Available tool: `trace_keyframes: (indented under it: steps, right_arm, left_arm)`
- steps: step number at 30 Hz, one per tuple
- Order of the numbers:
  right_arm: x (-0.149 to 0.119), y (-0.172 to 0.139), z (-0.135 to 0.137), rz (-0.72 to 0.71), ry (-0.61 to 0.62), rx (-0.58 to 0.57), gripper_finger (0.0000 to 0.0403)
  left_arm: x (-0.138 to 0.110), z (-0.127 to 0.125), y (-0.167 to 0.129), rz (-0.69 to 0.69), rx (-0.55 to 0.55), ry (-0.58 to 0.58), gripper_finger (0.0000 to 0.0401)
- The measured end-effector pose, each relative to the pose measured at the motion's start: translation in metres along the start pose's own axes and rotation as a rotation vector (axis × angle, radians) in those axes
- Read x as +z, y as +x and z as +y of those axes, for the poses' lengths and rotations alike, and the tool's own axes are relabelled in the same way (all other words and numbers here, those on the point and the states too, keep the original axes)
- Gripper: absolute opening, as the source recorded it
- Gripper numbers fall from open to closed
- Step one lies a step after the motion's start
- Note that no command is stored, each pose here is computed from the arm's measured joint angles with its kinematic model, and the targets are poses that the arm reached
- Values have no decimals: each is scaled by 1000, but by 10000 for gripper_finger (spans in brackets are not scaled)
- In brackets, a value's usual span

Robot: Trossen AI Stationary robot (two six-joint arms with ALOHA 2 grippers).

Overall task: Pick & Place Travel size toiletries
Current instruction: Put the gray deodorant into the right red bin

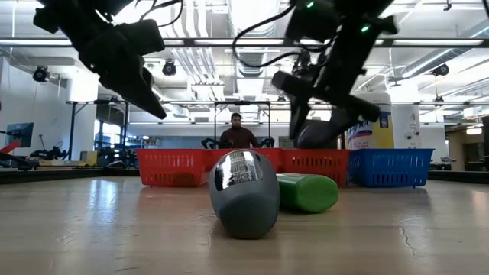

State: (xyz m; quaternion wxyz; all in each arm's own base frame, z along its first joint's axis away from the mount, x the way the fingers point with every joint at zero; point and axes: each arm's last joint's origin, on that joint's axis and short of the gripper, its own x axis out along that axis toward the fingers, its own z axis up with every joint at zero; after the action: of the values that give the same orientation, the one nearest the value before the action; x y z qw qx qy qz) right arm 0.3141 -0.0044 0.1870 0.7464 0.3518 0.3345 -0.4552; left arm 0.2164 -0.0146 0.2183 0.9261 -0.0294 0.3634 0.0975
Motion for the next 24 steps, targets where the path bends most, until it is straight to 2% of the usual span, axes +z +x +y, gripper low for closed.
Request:
trace_keyframes:
  steps: [5,8,12,14,18,21,24]
  right_arm:
    - [9,10,17,14,-27,-57,347]
    - [15,-12,29,30,-93,-80,364]
    - [9,-51,38,47,-152,-118,368]
    - [1,-68,49,88,-121,-39,368]
    - [-34,-84,79,258,-6,137,368]
    - [-74,-83,94,310,54,108,368]
    - [-105,-87,114,337,96,128,368]
  left_arm:
    - [-4,-2,1,24,-70,35,236]
    - [-11,-2,4,53,-107,43,236]
    - [-21,-1,5,68,-122,76,236]
    - [-25,-1,5,53,-135,98,236]
    - [-28,-1,4,5,-205,165,236]
    - [-30,-2,3,-26,-249,222,236]
    - [-35,-2,4,-14,-257,281,236]
